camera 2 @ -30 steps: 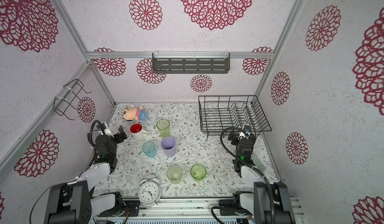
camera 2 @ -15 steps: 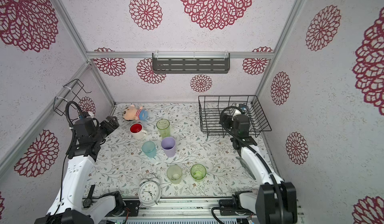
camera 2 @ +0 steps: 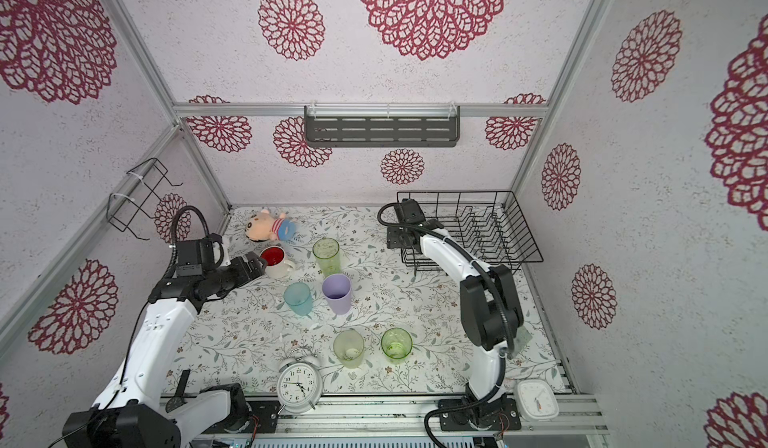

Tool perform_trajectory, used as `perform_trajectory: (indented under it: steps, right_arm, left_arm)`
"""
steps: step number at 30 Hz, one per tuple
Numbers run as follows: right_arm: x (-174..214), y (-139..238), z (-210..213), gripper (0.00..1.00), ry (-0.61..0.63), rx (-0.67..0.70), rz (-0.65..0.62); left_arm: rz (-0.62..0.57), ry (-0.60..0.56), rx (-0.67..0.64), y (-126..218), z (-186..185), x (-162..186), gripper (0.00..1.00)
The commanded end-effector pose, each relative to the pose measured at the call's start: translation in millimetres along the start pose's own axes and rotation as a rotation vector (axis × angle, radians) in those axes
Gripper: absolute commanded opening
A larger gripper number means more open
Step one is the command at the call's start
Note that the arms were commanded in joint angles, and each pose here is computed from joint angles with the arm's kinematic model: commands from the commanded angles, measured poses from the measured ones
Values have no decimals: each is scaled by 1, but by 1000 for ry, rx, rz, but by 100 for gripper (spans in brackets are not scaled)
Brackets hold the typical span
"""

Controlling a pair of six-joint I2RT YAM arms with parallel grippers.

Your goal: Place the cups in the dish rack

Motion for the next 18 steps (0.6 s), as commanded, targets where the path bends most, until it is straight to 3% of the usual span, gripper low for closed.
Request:
perform_trajectory:
  steps: [1,6,10,18]
  right_arm:
    - [8,0,-13,57,7,113,89]
    - [7,-16,-2,26,35,121,122]
    - [4,-14,13,24,79,113,120]
    - [8,-4,60,20,107,-48,120]
  left_arm:
    - [32,-12,-26,-4,4,7,97]
    - [34,-14,-53,-4,8,11,97]
    - [32,-14,-57,-4,7,11,97]
    - [29,2,-68,-4,9,11,97]
Point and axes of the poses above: each gripper's point midway between its finger pads, its own y axis back along the fingers, its own z axis along the line the jaws close on, x = y × z, the point moved 2 cm from there along y, back along the fingers, and after that the axes turned 1 degree about y, right-handed, at the moved point
